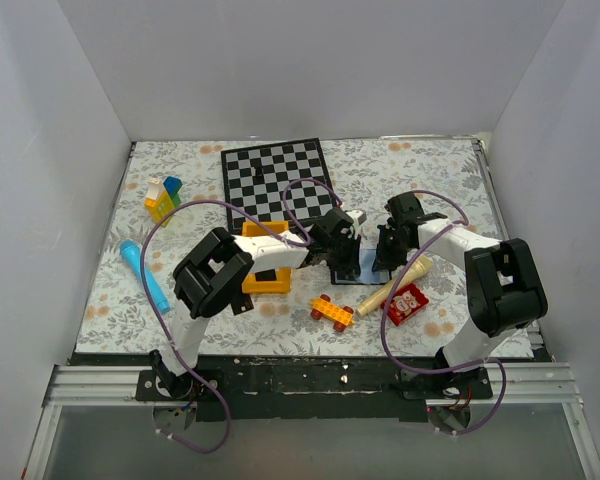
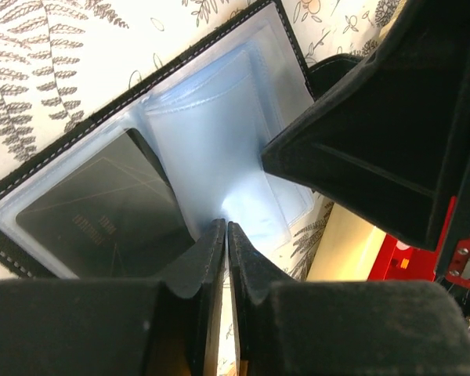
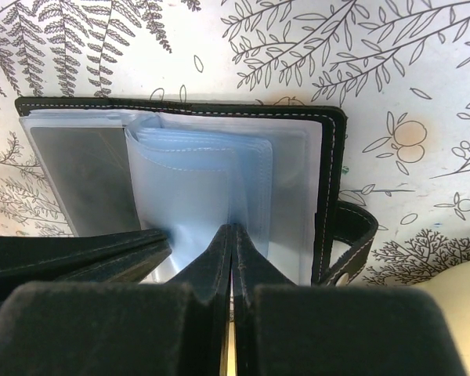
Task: Put the credit cards into the card holder
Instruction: Insert the credit card into the card holder.
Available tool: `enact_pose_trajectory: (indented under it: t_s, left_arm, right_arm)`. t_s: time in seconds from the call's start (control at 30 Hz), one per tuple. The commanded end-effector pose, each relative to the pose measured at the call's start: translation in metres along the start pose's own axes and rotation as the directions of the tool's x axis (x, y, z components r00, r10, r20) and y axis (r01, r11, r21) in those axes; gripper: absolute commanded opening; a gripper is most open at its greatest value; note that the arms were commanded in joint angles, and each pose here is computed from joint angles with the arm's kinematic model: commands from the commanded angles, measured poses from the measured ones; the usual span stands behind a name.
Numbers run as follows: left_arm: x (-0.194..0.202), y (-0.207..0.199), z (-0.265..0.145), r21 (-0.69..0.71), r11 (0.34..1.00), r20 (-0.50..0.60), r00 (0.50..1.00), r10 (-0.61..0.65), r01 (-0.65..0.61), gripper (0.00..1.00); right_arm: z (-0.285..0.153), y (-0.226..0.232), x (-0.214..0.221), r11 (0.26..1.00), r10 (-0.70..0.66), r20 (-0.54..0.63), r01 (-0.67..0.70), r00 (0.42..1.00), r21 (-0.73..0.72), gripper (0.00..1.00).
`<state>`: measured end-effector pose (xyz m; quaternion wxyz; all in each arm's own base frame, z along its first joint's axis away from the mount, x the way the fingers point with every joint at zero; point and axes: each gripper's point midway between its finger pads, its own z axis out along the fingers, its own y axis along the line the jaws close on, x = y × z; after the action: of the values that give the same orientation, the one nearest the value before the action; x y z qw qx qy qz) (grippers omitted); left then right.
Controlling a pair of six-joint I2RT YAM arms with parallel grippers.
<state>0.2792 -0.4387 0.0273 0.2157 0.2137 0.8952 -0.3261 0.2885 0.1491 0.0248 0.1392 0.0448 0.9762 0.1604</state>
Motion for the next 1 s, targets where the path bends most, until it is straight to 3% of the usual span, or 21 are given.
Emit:
enact_pose_trajectory:
  t_s: [0.0,0.3,0.67,0.97]
  left_arm:
    - [-0.013,-0.005,-0.033,-0.037,0.999,0.019,1.000,-0.003,0.004,0.07]
    - [-0.045,0.019,-0.073,-0.062,0.994,0.127,0.988,-0.083,0.092,0.14]
    - [-0.007,0.067,-0.067,-0.222,0.967,0.068,0.991,-0.115,0.128,0.12]
    - [0.011,0.073,-0.054,-0.218,0.969,0.006,0.993,-0.119,0.118,0.11]
  right_arm:
    - [0.000,0.000,-0.006,1.000,0.004,0.002,-0.004,1.000,0.022,0.01]
    - [0.001,0.001,-0.005,1.000,0.003,-0.002,-0.003,1.000,0.020,0.01]
    - [0.002,0.002,-0.005,1.000,0.003,-0.008,-0.003,1.000,0.013,0.01]
    - [0.004,0.012,-0.007,1.000,-0.018,-0.014,0.018,1.000,-0.021,0.01]
